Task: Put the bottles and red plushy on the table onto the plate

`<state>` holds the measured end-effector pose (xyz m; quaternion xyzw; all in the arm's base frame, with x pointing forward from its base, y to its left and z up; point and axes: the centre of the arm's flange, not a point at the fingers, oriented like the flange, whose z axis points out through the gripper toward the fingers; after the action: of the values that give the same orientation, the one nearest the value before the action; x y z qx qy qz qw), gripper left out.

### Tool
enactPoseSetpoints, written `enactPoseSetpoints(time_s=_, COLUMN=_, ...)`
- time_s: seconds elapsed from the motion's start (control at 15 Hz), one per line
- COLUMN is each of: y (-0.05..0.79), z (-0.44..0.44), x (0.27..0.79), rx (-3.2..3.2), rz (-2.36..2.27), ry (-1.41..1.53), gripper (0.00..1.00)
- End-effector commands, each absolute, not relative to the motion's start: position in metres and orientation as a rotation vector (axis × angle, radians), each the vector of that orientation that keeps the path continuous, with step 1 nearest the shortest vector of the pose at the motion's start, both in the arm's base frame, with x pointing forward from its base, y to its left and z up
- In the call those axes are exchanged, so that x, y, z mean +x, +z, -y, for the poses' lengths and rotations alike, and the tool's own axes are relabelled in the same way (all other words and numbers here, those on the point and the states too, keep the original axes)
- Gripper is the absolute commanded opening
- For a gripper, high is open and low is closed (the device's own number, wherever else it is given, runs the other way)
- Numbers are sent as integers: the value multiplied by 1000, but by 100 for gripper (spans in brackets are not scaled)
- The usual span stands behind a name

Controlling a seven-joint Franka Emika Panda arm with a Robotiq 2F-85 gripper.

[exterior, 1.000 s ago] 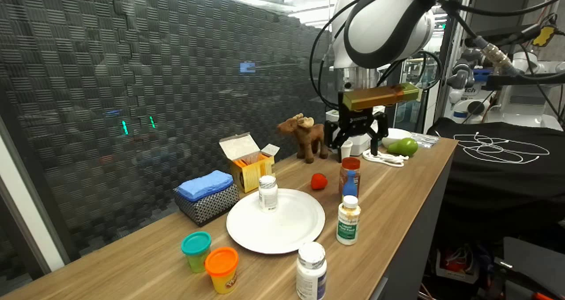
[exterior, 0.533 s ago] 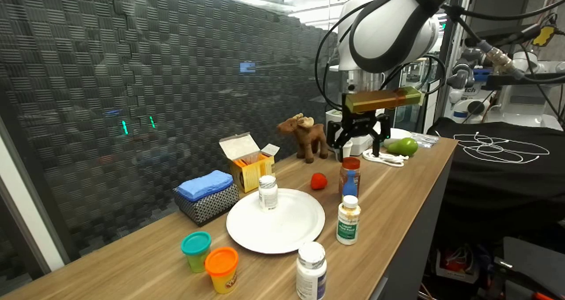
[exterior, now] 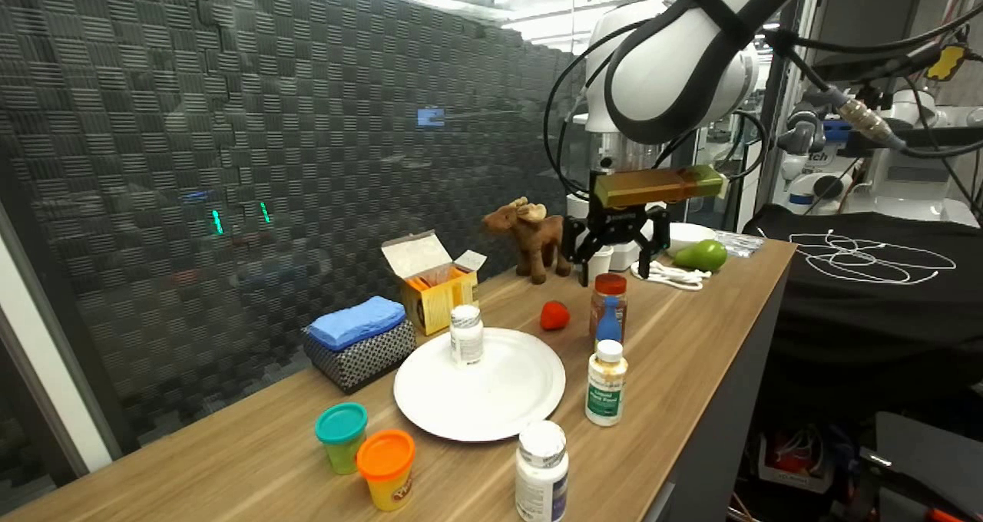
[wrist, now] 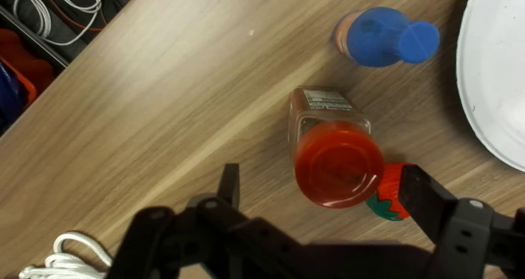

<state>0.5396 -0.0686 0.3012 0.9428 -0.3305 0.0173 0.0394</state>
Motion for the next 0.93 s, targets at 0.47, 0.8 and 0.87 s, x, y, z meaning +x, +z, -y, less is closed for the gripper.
enactPoseSetpoints(time_s=0.47, y=328, z=60, x=520, rx=2892, rz=1132, ry=108, gripper=24)
enactPoseSetpoints(time_s=0.8, y=371, z=52, x=523, rx=2889, rz=1068, ry=222, gripper=24)
enactPoseSetpoints(time_s=0.87, y=378, z=47, x=530, rx=2907, rz=1016, ry=241, gripper=24)
